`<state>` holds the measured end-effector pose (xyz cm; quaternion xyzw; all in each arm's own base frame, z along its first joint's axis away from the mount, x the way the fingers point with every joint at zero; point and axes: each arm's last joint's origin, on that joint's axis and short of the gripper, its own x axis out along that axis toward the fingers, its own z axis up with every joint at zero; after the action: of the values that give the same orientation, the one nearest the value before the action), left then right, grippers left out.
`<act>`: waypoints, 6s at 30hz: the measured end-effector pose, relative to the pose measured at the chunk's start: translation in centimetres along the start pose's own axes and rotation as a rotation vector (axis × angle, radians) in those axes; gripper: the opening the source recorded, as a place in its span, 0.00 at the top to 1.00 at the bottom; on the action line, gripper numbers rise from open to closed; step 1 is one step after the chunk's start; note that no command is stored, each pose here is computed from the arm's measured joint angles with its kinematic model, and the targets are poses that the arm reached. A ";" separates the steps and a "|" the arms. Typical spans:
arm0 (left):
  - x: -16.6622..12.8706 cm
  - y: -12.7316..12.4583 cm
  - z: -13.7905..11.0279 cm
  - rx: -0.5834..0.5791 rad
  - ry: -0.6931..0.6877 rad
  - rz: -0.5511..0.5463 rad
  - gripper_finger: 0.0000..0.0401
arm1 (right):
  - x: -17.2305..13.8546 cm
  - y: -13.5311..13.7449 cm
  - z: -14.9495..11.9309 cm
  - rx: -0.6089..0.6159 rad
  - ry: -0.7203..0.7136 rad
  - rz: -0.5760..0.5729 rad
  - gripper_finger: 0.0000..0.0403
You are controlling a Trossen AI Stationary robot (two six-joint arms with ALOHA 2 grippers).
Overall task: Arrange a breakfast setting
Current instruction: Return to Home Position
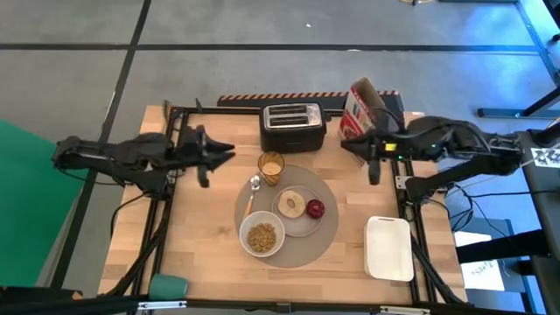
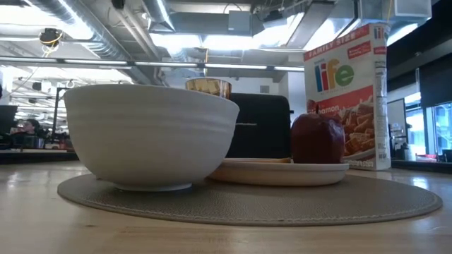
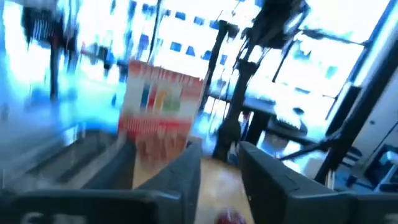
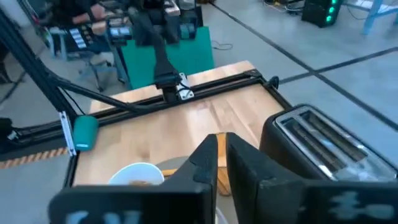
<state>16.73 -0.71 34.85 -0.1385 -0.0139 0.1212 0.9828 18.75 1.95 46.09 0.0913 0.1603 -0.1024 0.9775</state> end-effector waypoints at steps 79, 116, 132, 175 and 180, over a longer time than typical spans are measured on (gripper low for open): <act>-6.7 6.5 -17.0 0.260 0.017 -0.310 1.00 | 1.4 -7.5 -29.4 0.050 -0.374 0.161 1.00; -6.7 6.5 -17.0 0.259 0.018 -0.307 1.00 | 1.4 -7.5 -29.5 0.048 -0.369 0.160 1.00; -6.7 6.5 -17.0 0.259 0.019 -0.307 1.00 | 1.4 -7.5 -29.5 0.048 -0.368 0.160 1.00; -6.7 6.5 -17.0 0.259 0.019 -0.307 1.00 | 1.4 -7.5 -29.5 0.048 -0.367 0.160 1.00; -6.7 6.5 -17.0 0.259 0.019 -0.307 1.00 | 1.4 -7.5 -29.5 0.048 -0.367 0.160 1.00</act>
<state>9.70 -0.86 16.73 -0.0084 -0.0099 -0.0306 0.9994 9.67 0.76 17.06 0.1069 -0.0310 -0.0430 0.9929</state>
